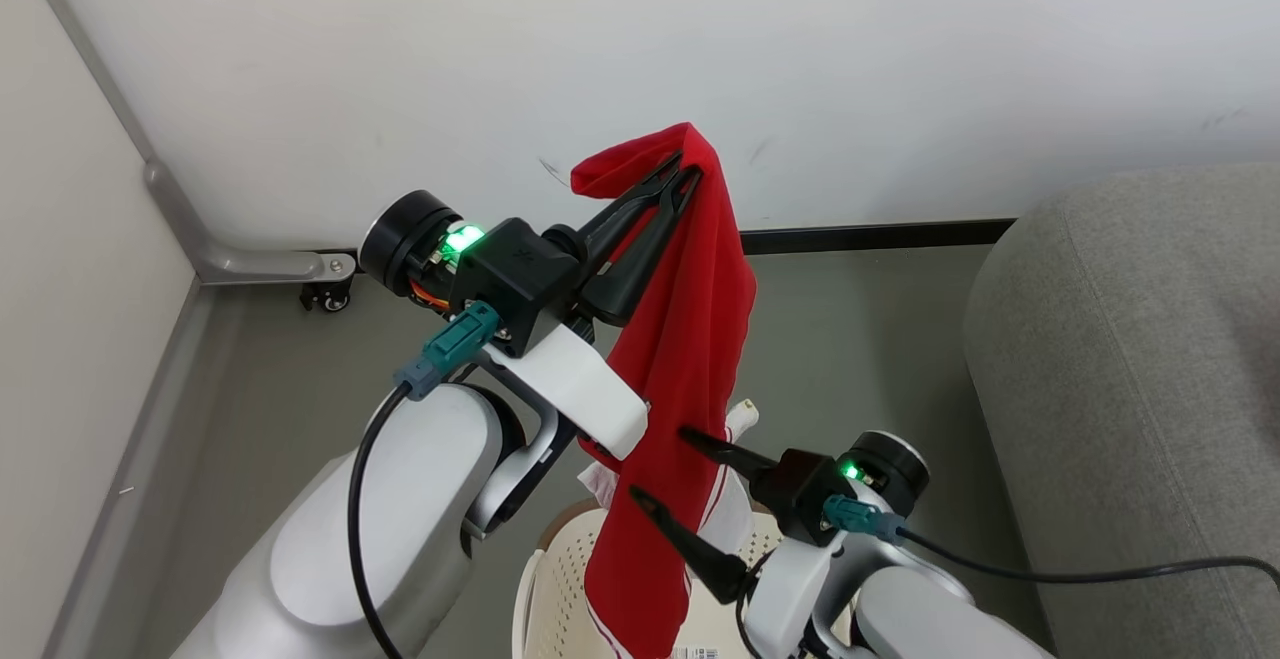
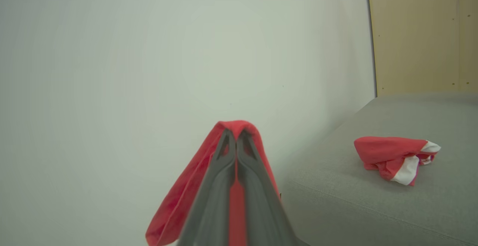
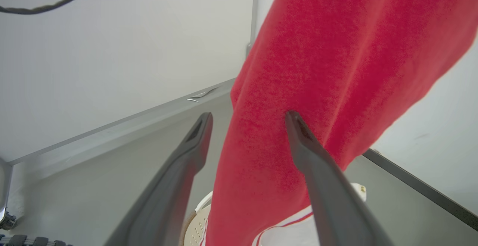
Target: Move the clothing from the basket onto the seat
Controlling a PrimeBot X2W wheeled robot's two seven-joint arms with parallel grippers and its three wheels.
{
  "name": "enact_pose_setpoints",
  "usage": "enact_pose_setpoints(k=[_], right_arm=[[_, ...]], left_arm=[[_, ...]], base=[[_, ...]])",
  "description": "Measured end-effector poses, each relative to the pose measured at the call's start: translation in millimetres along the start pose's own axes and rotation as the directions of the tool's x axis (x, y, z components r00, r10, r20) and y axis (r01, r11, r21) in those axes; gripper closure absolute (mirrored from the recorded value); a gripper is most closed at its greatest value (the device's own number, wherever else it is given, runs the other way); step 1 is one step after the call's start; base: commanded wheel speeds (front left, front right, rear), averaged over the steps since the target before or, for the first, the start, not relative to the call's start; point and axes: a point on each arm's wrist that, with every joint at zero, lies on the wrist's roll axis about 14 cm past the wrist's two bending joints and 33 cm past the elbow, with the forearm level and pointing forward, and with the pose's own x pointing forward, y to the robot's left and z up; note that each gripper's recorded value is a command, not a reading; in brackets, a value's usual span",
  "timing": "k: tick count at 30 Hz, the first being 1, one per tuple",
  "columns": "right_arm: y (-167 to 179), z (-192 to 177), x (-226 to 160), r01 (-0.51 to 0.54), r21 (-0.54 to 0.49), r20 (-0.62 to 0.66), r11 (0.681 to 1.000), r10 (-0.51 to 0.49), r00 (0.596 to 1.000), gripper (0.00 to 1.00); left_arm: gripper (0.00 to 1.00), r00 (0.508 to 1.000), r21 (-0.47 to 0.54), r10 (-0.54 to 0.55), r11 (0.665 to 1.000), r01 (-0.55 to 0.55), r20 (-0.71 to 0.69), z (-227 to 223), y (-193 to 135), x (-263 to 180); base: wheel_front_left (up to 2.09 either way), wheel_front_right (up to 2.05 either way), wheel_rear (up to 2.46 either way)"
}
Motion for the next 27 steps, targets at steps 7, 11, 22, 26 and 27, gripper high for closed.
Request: enact_pose_setpoints(k=[7,11,22,26,27], right_arm=[[-28.4,-11.1,-1.3,0.068,-0.059,-0.043,0.996,-0.070,0.997,0.00],[-31.4,-10.3,1.4,0.069,-0.077,-0.042,0.995,-0.072,0.997,0.00],[-36.0,0.3,7.2,0.063,-0.119,-0.016,0.991,-0.065,0.998,1.00],[-35.1,9.4,8.2,0.066,-0.107,0.014,0.992,-0.065,0.998,1.00],[-36.5,11.3,7.9,0.072,-0.106,0.020,0.992,-0.070,0.997,1.00]], left_arm=[[1.00,1.000,0.000,-0.004,1.000,0.004,0.002,2.9,-2.3,1.7],[1.00,1.000,0.000,-0.001,1.000,0.001,0.005,4.0,-1.2,1.5],[1.00,1.000,-0.004,0.011,1.000,-0.011,0.003,2.0,2.2,2.1],[1.00,1.000,-0.004,0.013,1.000,-0.013,0.003,2.0,2.8,2.7],[1.00,1.000,-0.003,0.016,1.000,-0.016,0.002,1.6,4.0,2.6]], base=[[0.00,0.00,0.00],[0.00,0.00,0.00],[0.00,0.00,0.00],[0.00,0.00,0.00],[0.00,0.00,0.00]])
